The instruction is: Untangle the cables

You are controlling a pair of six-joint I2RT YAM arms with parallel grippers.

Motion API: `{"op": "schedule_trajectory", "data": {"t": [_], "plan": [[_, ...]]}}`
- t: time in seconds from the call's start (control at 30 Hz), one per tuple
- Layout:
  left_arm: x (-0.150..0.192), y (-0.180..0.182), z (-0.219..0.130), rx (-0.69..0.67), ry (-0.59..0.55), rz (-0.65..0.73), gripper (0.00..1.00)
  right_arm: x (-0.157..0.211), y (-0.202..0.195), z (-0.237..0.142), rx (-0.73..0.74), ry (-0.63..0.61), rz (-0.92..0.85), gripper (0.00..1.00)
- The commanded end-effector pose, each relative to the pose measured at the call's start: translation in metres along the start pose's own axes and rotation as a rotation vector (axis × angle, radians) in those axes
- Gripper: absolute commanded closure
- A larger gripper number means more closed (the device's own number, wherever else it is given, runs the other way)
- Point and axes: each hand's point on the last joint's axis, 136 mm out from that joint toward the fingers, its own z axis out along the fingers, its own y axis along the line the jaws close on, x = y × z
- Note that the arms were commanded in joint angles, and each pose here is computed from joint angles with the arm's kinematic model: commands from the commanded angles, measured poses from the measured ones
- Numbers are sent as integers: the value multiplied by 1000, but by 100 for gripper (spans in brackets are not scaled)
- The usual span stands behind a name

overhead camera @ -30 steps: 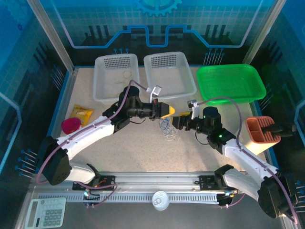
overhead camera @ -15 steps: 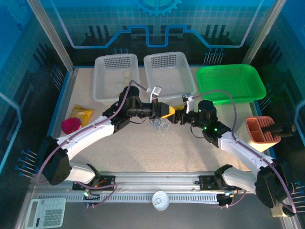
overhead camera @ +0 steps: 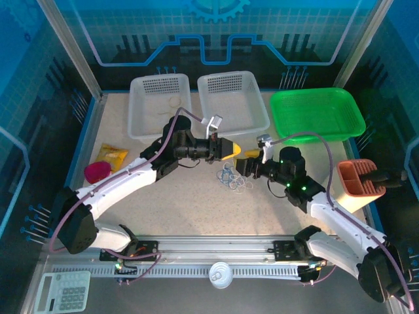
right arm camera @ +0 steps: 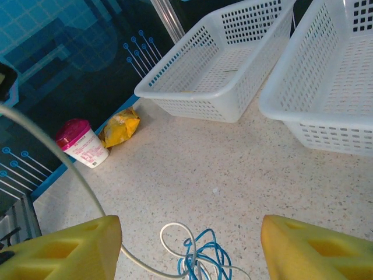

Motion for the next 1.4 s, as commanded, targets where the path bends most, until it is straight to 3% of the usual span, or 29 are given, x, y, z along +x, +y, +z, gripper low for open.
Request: {"op": "schedule_trajectory", "data": {"t": [0.0,0.27,0.87,1.0,1.13,1.2,1.37], "plan": [[-3,-21,-2,37,-6,16,100,-2,5,-6,-20,-15,-60,35],[-3,-24,-1,45,0,5,100,-16,23,-8,-97,-54,-107,36],[-2,-27,-2,49,7,7,100,-47,27,11,-104,-103,-127,42],[0,-29,-1,55,14,8,100,-53,29,15,-117,-110,-121,59],[1,-32,-1,70,22,19,100,-55,31,18,-133,-107,-110,100],[0,-34,-2,80,18,30,84,-56,30,17,-125,-109,-99,100],[-15,-47,-20,97,-58,102,28,-56,17,12,-63,-103,-55,100]]}}
